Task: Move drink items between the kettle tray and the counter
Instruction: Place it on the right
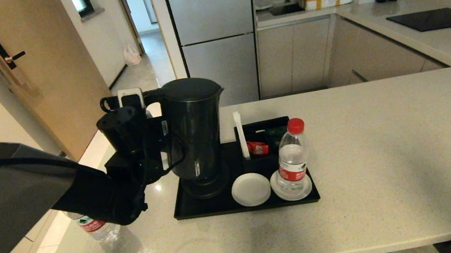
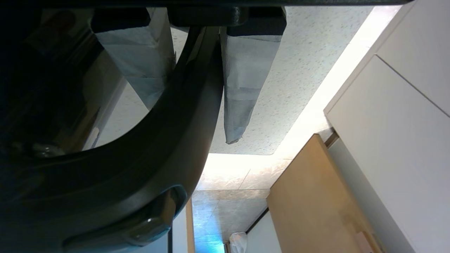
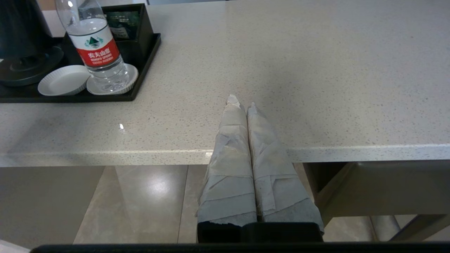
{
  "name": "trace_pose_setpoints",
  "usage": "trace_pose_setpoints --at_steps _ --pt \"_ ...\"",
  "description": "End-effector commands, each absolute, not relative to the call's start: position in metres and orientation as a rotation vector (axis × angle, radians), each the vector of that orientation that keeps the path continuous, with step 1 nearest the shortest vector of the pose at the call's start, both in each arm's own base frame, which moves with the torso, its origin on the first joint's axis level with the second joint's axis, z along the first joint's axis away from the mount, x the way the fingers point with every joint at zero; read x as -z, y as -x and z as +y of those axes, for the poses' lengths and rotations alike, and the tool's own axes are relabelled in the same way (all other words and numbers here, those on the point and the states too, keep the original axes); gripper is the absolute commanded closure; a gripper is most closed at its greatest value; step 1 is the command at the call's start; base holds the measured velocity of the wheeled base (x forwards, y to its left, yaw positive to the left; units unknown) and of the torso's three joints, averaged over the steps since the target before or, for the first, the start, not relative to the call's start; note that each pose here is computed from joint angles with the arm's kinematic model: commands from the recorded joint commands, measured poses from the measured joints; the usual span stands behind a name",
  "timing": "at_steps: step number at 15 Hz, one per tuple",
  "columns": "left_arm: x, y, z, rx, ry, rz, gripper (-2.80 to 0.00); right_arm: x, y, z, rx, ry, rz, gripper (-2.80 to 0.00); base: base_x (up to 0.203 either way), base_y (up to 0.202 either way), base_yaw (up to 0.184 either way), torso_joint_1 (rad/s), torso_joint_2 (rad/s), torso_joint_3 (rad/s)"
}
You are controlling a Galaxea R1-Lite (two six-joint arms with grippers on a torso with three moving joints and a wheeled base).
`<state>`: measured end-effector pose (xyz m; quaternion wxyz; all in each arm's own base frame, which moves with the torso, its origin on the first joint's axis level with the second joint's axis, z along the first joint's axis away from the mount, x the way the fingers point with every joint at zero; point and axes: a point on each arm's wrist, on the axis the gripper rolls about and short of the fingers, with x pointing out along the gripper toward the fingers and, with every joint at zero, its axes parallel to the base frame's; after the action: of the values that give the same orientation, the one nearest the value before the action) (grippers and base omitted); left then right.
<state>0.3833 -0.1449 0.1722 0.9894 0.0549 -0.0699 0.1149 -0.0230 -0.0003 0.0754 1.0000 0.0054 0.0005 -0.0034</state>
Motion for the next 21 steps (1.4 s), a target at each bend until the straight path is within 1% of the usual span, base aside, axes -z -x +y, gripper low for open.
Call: trace_pose_setpoints --at_steps 1,4,10,12,18,21 --pt "-0.182 -0.383 -0.147 -0.231 -0.089 -0.163 0.0 -0.076 0.023 0.0 0.006 -0.011 0.0 0.0 0.0 0.0 0.0 0.0 0.0 0.0" --pt "-0.186 -0.384 -0.147 -0.241 -0.079 -0.162 0.0 -0.076 0.023 0.0 0.006 -0.011 0.0 0.0 0.0 0.0 0.0 0.0 0.0 0.0" --pt "-0.198 -0.395 -0.121 -0.309 -0.062 -0.16 0.0 -0.075 0.023 0.0 0.006 -0.011 0.002 0.0 0.0 0.0 0.0 0.0 0.0 0.0" --pt "-0.208 -0.391 -0.12 -0.307 -0.052 -0.168 0.0 -0.075 0.023 0.0 0.006 -0.011 0.002 0.0 0.0 0.0 0.0 0.0 0.0 0.0" --pt "-0.217 -0.387 -0.117 -0.311 -0.042 -0.176 0.0 -0.075 0.023 0.0 0.006 -0.011 0.002 0.0 0.0 0.0 0.0 0.0 0.0 0.0" --pt "-0.217 -0.393 -0.097 -0.361 -0.036 -0.166 0.0 -0.075 0.023 0.0 0.006 -0.011 0.002 0.0 0.0 0.0 0.0 0.0 0.0 0.0"
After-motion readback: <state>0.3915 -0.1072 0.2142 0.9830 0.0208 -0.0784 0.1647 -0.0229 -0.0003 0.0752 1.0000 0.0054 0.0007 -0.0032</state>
